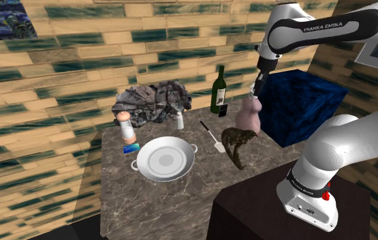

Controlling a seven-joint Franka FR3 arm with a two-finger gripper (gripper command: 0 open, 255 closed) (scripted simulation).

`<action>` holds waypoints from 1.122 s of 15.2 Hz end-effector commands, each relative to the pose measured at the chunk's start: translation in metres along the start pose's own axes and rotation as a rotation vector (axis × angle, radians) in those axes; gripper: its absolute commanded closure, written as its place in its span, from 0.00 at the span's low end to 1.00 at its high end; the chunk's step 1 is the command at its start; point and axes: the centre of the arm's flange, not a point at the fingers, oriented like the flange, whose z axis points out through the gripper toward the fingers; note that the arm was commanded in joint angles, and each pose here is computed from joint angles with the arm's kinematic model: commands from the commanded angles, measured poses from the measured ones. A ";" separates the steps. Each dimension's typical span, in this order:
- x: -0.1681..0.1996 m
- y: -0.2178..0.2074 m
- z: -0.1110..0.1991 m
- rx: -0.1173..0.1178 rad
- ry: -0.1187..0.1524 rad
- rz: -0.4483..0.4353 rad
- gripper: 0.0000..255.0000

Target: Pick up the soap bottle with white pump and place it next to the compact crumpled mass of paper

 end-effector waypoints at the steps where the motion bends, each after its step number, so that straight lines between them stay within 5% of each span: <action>1: 0.001 0.000 -0.011 0.000 0.001 0.000 1.00; 17: 0.004 0.003 -0.095 0.000 0.001 0.000 1.00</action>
